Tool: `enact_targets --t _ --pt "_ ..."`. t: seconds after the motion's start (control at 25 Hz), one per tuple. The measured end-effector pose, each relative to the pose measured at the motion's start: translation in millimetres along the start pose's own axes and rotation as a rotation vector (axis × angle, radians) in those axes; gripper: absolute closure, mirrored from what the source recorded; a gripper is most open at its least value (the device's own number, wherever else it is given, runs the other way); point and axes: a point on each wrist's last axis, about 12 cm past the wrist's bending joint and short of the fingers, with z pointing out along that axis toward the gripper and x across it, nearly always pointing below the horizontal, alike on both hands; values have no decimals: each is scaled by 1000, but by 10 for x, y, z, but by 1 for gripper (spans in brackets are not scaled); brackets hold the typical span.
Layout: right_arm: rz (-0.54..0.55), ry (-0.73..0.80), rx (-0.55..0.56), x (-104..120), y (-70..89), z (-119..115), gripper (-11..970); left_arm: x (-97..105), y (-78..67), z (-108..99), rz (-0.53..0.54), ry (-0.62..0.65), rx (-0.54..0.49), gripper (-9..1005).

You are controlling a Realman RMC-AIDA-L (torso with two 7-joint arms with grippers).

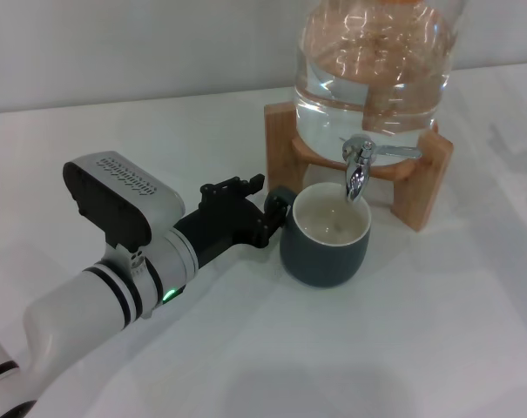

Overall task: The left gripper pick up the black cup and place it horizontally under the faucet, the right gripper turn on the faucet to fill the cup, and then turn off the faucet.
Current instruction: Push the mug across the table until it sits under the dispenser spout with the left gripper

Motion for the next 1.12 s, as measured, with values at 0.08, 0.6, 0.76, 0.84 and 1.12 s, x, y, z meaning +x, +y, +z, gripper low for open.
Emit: enact_targets --t 0.08,0.6,0.76,0.84,1.12 --pt "0 -1 0 -1 0 0 122 -7 -7 7 1 -1 3 692" --pt "0 -3 -1 -3 1 0 122 -49 -29 39 9 -8 17 562" --pt "0 -3 -1 -3 1 0 122 -39 -39 30 2 -9 16 561" --pt "0 -3 -1 -3 1 0 122 -33 -40 26 0 -9 15 560" --pt "0 -2 -1 -2 1 -1 122 5 -28 -5 -8 -3 7 558"
